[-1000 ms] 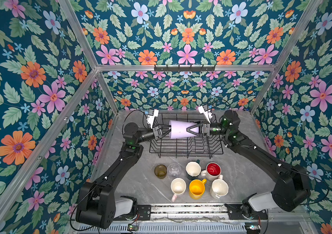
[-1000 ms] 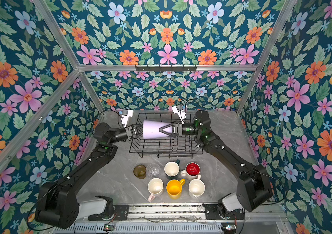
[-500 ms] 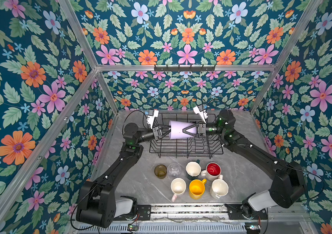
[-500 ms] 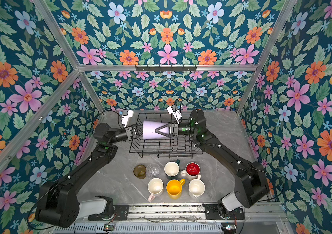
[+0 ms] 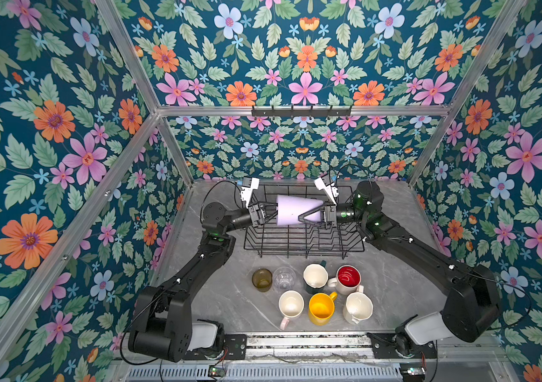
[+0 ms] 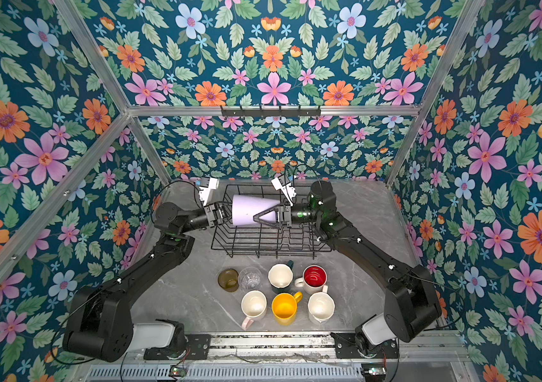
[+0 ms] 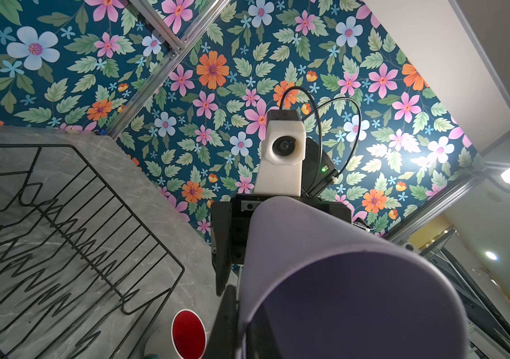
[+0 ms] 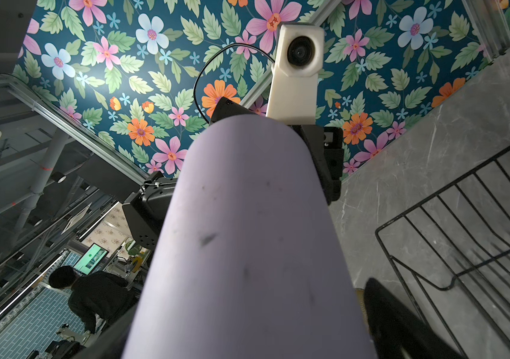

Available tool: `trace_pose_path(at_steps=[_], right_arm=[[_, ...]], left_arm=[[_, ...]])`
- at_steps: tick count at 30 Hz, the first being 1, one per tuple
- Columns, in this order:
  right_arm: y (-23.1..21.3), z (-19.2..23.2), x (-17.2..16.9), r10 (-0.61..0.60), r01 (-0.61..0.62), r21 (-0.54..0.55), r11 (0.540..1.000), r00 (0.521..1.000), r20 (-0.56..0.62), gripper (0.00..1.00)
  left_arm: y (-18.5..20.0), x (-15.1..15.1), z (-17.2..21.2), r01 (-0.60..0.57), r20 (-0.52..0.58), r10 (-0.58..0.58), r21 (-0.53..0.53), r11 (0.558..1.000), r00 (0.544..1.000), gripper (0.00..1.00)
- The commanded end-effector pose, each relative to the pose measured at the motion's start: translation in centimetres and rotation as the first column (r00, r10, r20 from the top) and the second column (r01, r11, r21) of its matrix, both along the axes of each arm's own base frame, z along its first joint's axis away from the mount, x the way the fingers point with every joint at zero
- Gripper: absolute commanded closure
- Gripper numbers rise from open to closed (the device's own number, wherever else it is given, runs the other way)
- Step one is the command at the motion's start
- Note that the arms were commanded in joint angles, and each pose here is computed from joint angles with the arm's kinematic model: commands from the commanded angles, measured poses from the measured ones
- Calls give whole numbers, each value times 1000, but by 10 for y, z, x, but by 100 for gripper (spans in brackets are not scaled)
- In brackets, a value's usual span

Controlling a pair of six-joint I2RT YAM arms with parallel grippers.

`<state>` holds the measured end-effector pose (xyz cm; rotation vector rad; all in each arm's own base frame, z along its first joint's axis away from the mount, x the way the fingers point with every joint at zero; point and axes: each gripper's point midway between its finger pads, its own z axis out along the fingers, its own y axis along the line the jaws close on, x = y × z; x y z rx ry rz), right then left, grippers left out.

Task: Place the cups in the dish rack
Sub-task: 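Grasp the tumbler's closed end with the right gripper, holding with left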

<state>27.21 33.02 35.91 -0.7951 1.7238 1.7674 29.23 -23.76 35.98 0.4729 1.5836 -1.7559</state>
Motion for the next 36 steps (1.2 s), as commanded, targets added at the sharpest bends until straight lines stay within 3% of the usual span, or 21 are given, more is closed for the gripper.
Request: trace_pose_path(at_steps=[1,14,22,29,36], right_arm=[[0,0,-1,-1,1,-3,1000,1000,9,9],[1,10,4,-24,24,8,1000,999,31,6],[2,8,7,-32,32,5,999,999,17,9],[3,5,9,-41,41,-4,999,999,6,23],[5,3,12,-48,48,-16,999,999,-7,46]], left_arm=[[1,-6,12,11,55,-10,-24,1000,998,100],[1,-9,6,20,37,-19,-13,1000,999,100],[1,-13,7,27,41,-26,-10,1000,999,100],[1,-15,6,32,40,-32,-6,999,999,100],[1,-15,5,28,35,-28,-3,1000,999,100]])
